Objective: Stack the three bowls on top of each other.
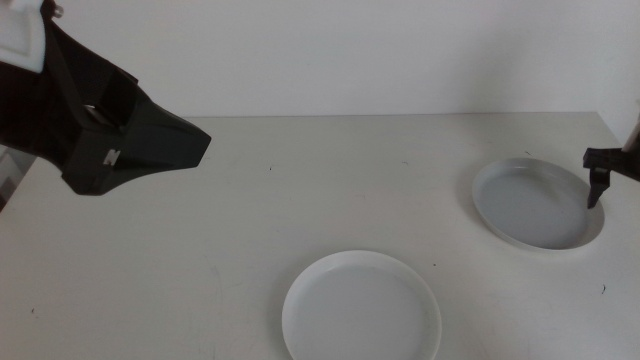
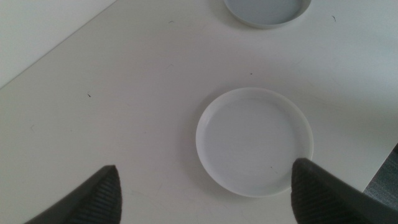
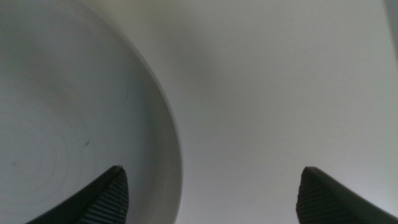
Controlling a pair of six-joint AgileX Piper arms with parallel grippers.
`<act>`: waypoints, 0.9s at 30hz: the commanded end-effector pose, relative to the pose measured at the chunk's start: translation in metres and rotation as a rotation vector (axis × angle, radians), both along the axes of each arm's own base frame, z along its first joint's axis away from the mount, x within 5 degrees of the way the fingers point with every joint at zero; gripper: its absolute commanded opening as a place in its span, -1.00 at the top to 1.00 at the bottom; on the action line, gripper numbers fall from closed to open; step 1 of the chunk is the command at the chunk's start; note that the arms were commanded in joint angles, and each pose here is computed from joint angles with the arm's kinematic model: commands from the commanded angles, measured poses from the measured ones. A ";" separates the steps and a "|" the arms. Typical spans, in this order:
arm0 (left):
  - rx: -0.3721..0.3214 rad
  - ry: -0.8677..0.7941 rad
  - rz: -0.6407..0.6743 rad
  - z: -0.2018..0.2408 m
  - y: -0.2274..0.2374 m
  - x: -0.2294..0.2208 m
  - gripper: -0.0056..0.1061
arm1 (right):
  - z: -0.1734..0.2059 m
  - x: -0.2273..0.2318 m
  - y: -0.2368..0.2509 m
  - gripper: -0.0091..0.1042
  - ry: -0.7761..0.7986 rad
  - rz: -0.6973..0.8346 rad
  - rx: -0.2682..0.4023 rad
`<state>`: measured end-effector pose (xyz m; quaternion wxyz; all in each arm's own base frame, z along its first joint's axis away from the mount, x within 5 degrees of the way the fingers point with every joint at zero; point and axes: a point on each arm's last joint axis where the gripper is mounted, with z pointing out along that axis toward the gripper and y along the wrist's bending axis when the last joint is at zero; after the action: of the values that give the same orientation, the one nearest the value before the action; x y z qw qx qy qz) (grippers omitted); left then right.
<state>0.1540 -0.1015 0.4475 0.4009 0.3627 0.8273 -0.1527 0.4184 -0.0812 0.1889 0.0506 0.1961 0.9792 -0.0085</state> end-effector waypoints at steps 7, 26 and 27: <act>-0.067 -0.065 0.007 0.015 0.001 -0.004 -0.98 | 0.003 0.011 -0.003 -0.46 -0.084 0.016 -0.001; -0.067 -0.065 0.007 0.015 0.001 -0.004 -0.98 | 0.005 0.012 0.007 0.86 -0.095 0.086 0.058; -0.067 -0.065 0.007 0.015 0.001 -0.004 -0.98 | 0.013 0.010 0.008 0.86 -0.113 0.094 0.061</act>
<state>0.1538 -0.1014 0.4475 0.4008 0.3628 0.8273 -0.1527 0.4309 -0.0754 0.1595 0.0513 0.1672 0.9841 0.0321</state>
